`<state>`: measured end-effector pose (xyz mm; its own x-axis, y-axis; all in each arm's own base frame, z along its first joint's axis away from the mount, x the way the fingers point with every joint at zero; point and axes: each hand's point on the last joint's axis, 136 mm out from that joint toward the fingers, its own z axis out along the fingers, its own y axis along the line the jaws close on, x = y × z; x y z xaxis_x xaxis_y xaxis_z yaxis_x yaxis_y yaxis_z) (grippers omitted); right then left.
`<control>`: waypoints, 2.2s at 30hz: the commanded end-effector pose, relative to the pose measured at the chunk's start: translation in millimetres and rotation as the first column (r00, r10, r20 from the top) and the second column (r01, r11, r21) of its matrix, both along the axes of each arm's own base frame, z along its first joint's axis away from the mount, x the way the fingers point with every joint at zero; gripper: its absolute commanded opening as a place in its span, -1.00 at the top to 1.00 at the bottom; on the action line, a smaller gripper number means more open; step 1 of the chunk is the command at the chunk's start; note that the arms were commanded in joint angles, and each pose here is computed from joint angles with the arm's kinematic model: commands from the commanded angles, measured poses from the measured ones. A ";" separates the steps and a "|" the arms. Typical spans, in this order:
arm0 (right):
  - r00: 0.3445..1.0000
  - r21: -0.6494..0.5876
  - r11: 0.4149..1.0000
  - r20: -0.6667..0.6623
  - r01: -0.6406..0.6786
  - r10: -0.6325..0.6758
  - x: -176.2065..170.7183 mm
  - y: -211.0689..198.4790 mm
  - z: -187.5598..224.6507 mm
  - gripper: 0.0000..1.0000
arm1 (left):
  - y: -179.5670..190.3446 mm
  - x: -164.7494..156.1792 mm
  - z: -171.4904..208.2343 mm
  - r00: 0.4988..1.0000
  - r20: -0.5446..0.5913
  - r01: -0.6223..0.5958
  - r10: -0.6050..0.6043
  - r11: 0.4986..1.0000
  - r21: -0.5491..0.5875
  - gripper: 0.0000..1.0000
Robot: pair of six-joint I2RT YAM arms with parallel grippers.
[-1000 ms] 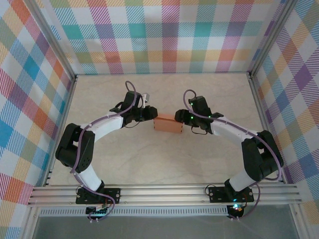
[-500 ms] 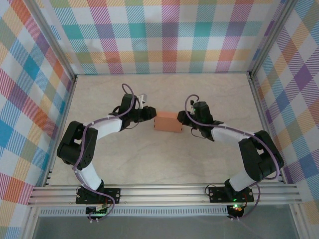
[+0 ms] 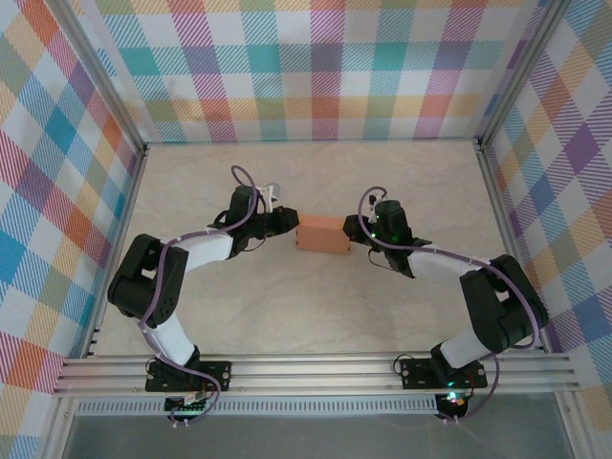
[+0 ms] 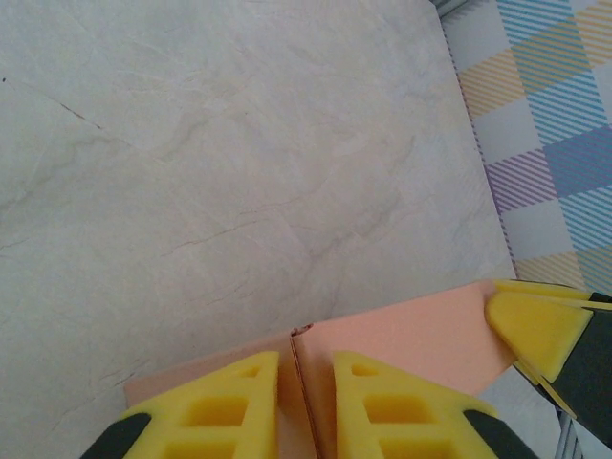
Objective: Fold the paper box
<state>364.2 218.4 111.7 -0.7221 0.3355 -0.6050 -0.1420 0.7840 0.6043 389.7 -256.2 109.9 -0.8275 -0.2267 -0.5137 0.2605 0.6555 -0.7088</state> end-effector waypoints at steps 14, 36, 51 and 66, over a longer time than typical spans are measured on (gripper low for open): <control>0.828 -0.351 0.810 0.142 -0.470 0.542 -23.2 12.4 55.9 -0.64 | 28.0 -59.4 -95.3 0.954 -0.297 0.056 0.030 0.959 0.278 0.61; 0.394 -0.503 0.284 -0.126 -0.817 0.910 -30.8 -8.5 6.5 -0.61 | 25.6 -60.8 -91.0 0.957 -0.290 0.079 0.003 0.960 0.270 0.61; 0.365 -0.527 0.250 -0.125 -0.813 0.923 -27.2 -2.4 -2.9 0.05 | 19.5 -59.1 -85.0 0.959 -0.284 0.091 -0.018 0.965 0.246 0.61; 0.360 -0.533 0.238 -0.135 -0.812 0.923 -25.9 1.0 -7.3 0.07 | 17.4 -60.6 -80.8 0.960 -0.279 0.097 -0.026 0.965 0.244 0.60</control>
<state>338.1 213.0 95.3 -0.2850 -0.7739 -0.5655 -0.9567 0.2657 0.1186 387.8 -259.6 112.9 -0.8189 -0.1613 -0.5507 0.2956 0.7040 -0.6457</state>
